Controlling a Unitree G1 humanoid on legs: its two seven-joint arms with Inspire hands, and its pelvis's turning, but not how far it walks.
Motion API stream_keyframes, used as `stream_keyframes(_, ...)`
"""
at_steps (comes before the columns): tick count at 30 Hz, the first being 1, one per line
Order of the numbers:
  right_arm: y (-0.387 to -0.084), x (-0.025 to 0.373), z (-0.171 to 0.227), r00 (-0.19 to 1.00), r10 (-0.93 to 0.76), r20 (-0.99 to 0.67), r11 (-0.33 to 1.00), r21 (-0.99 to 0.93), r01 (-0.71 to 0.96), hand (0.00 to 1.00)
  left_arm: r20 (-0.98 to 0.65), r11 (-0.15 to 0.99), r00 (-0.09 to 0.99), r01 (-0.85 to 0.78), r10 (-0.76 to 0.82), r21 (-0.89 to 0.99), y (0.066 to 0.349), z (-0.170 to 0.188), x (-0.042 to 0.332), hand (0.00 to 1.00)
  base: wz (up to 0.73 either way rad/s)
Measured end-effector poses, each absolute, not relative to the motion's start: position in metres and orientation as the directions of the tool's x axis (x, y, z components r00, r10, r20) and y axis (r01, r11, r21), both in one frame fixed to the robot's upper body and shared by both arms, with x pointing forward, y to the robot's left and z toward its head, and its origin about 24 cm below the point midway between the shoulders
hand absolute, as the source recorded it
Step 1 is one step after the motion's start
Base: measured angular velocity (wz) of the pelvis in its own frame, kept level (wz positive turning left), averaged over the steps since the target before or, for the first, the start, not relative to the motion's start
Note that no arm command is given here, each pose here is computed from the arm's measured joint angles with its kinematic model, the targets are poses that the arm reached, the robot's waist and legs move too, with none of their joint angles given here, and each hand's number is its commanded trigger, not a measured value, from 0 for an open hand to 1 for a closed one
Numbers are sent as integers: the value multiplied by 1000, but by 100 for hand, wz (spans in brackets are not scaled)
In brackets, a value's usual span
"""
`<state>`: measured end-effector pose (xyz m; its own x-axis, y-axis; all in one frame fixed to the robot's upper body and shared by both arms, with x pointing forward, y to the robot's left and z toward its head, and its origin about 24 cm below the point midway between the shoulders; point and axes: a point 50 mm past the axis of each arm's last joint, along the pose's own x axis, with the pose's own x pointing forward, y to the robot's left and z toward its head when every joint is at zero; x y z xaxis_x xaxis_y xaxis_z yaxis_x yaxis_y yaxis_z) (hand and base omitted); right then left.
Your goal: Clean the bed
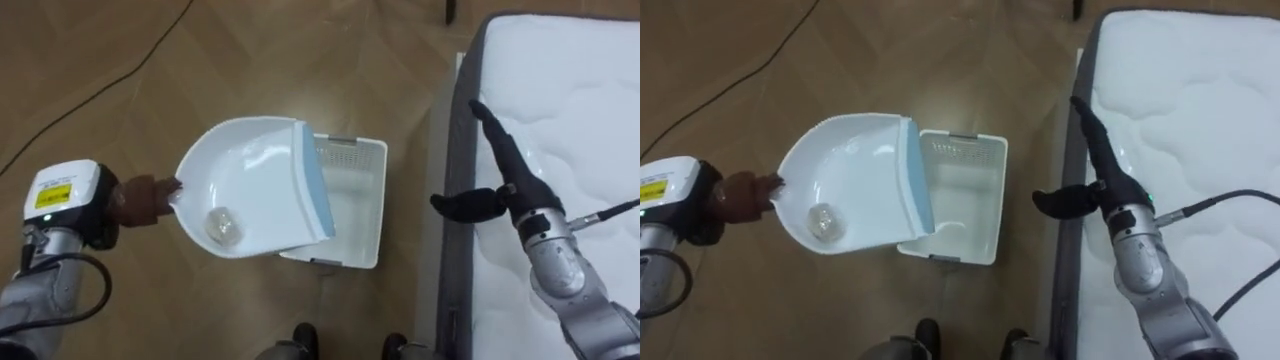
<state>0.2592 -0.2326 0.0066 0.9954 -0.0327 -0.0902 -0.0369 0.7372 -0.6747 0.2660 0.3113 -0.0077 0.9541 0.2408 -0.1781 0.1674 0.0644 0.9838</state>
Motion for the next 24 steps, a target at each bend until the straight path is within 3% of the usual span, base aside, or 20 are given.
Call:
stream_keyframes(12,-222,253,-7,985,19,-171,730,-671,-130,0,-307,-82,925,332,223,940,318,-9,268,100,5)
stream_keyframes(20,-223,250,-10,982,23,-189,721,-677,-147,0,-385,-100,871,432,305,897,339,-9,262,100,-10)
stream_keyframes(24,-224,250,-9,982,23,-185,709,-690,-146,0,-425,-45,823,475,378,879,353,-10,255,100,-17)
